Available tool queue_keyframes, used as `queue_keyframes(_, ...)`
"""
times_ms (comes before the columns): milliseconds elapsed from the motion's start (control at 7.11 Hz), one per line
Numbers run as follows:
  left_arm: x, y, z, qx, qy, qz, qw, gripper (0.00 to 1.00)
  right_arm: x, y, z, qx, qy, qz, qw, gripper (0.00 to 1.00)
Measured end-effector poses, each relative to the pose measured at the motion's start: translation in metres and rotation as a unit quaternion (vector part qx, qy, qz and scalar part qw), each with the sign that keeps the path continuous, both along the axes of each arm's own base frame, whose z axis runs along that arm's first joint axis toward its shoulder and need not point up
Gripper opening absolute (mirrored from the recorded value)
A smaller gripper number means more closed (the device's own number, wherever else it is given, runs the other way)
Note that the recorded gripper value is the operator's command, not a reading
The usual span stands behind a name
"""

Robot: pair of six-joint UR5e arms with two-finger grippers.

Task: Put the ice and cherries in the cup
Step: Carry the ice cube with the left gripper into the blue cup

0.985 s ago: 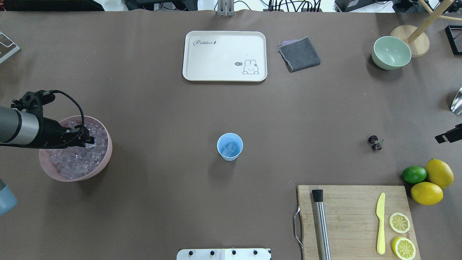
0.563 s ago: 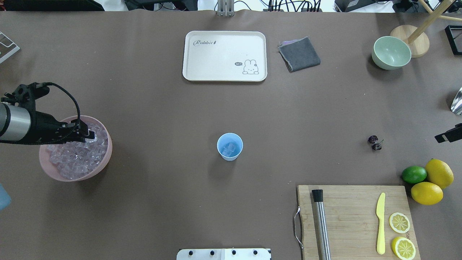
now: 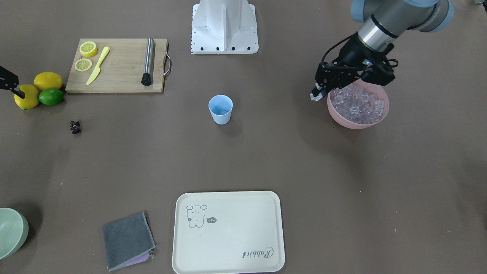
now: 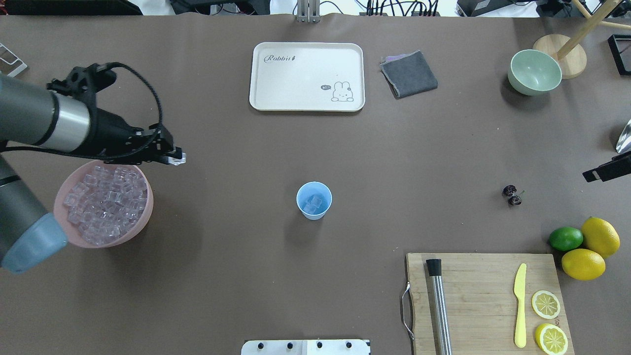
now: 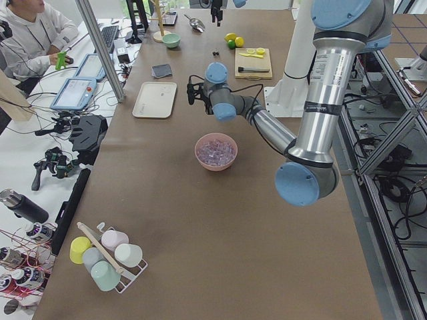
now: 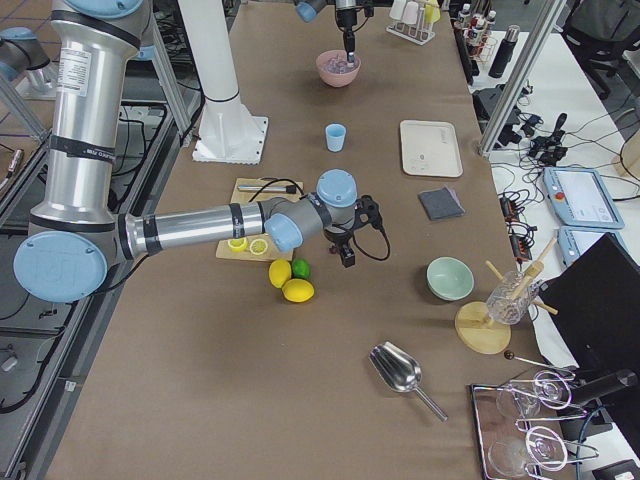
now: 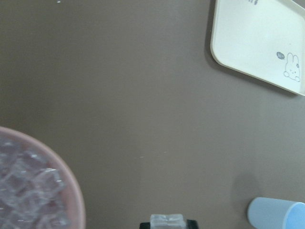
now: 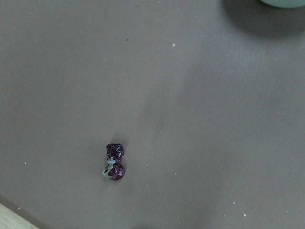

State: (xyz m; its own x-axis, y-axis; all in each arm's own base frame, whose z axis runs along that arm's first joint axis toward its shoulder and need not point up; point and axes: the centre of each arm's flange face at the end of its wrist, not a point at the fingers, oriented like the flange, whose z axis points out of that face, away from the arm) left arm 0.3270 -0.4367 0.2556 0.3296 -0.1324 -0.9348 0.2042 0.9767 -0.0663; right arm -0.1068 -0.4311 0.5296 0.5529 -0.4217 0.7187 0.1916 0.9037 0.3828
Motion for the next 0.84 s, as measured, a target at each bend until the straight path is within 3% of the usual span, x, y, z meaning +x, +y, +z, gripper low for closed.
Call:
queue_keyframes(281,0.084,0.001,-0.076,0.004,-0.024,0.008,0.9997,0.00,-0.004,-0.007,-0.007,0.010,-0.003,-0.002,0.9999,1.00)
queue_keyframes(422,0.125,0.001,-0.101,0.001,-0.028,0.005,0.9996,0.00,-0.007,-0.007,-0.009,-0.002,-0.006,0.005,1.0000,1.00)
queue_keyframes(704,0.194,0.023,-0.134,0.001,-0.034,-0.011,0.9994,0.00,-0.023,-0.003,-0.013,-0.034,-0.016,0.018,0.9991,1.00)
queue_keyframes(844,0.210,0.032,-0.139,0.004,-0.037,-0.019,0.9991,0.00,-0.030,0.000,-0.015,-0.021,-0.026,0.015,0.9993,1.00)
